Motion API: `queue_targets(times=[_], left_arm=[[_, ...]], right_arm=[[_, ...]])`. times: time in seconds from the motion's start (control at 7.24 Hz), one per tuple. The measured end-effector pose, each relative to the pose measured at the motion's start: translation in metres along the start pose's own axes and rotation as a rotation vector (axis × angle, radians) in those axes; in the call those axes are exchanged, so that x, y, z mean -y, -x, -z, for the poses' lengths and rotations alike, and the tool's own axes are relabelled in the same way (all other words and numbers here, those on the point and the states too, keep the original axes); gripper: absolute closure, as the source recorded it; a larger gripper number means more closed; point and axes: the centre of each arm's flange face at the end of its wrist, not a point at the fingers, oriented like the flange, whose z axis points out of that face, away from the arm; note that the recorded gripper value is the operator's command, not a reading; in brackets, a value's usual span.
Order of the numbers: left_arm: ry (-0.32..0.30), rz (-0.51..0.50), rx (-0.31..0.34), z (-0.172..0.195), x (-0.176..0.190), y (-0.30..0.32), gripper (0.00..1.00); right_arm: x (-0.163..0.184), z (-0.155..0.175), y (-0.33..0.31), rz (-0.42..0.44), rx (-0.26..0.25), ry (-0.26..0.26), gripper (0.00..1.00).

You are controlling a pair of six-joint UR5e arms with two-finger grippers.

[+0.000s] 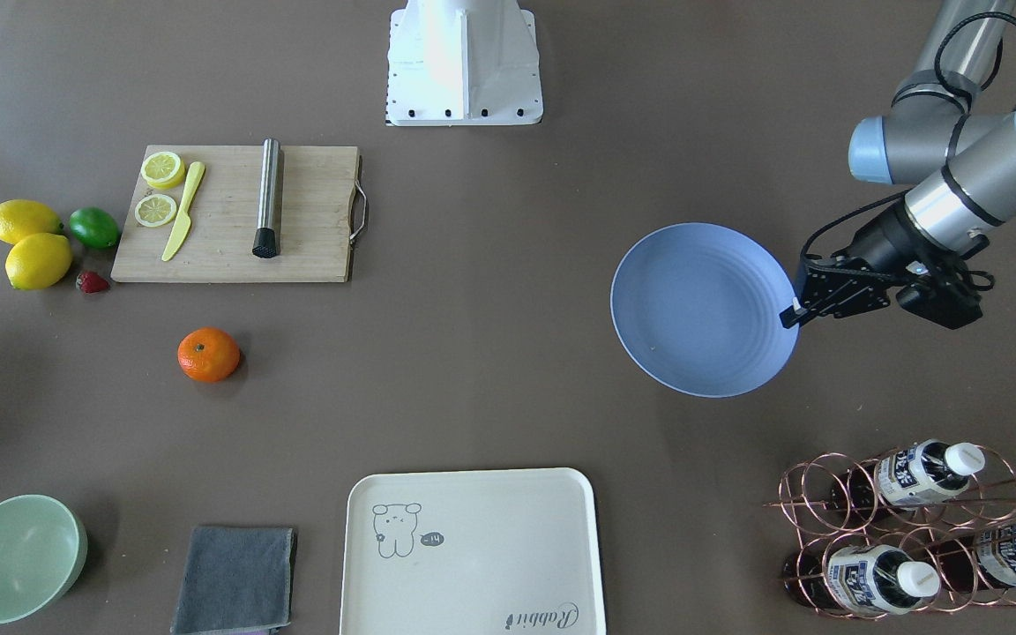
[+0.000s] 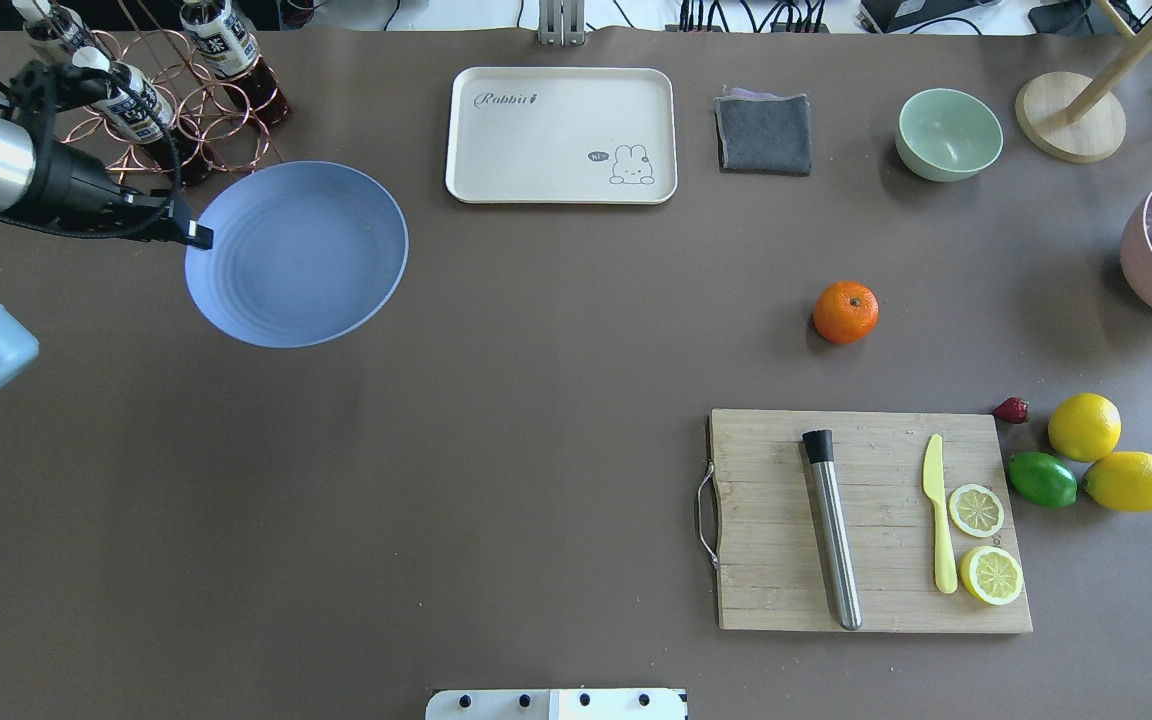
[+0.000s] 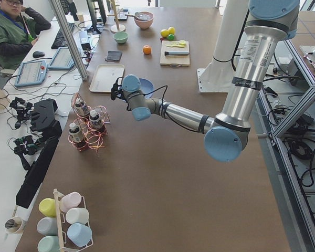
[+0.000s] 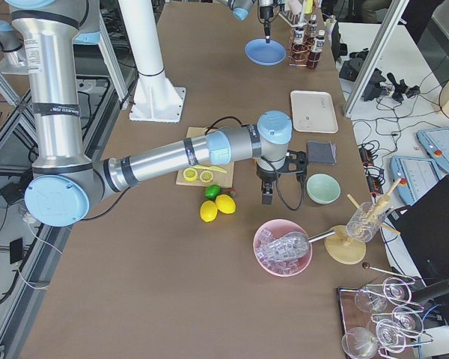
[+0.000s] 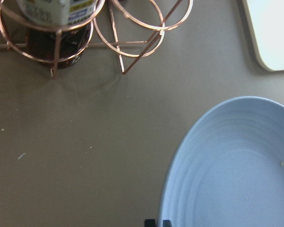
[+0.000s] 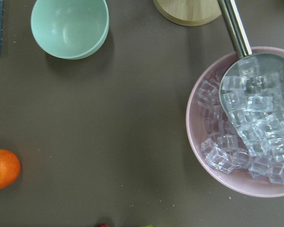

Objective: Pick orange to plate
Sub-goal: 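Move the left gripper toward the blue plate while the right arm starts moving, then lower the right gripper over the orange while the left gripper holds near the plate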

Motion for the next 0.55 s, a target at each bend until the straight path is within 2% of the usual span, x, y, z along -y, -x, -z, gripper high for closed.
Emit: queue_targets(times=[0.28,0.55], left_arm=[[-0.02,0.015,0.02,-0.049,-0.026,-0.084,1.0],[-0.031,0.04,0.023,-0.088,-0.051,-0.142,1.0]], right_arm=[[0.017,-0.018,0.084,-0.01,-0.001,0.01,0.0],[0.028,-0.044,0.165,-0.01,-0.028,0.006,0.0]])
